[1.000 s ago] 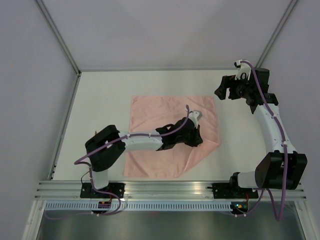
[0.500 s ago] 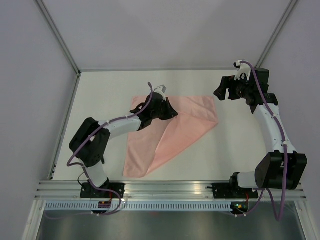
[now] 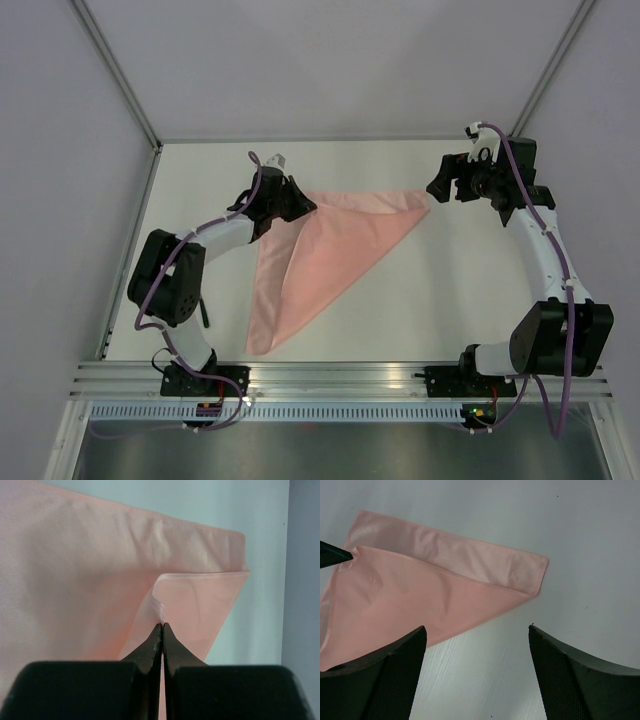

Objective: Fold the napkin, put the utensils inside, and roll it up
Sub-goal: Fold the napkin

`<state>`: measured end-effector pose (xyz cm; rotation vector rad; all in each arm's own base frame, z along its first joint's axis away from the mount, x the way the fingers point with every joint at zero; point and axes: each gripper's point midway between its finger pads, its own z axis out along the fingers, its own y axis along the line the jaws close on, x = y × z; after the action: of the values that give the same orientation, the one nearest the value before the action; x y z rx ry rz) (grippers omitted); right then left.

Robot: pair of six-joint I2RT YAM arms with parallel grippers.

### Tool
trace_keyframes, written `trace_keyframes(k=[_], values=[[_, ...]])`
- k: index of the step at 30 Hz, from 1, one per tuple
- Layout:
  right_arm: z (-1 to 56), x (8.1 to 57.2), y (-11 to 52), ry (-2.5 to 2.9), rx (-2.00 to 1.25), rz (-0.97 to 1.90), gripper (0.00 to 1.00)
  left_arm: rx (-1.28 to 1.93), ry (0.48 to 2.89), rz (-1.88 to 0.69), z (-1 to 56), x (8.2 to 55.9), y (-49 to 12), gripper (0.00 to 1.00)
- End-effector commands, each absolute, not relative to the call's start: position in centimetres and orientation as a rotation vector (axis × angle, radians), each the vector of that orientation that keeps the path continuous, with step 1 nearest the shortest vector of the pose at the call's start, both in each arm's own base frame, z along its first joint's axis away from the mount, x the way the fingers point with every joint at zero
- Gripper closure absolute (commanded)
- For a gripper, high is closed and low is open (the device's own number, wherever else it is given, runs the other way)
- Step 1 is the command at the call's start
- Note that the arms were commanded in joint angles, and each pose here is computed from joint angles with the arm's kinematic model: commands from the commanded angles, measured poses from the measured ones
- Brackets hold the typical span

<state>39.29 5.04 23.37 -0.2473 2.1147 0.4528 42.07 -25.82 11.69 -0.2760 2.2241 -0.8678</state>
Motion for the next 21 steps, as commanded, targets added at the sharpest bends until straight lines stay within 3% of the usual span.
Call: trace_keyframes(k=[1,21], values=[[23.4,39.3,5.1,2.119,-0.249,0.464,0.12,-0.33,2.187,-0.93,13.8,43.3,-25.3,0.98],[23.3,39.3,5.0,2.123,-0.252,0.465,0.12,-0.448,2.163,-0.9,13.4,47.5,-20.6,0.98]])
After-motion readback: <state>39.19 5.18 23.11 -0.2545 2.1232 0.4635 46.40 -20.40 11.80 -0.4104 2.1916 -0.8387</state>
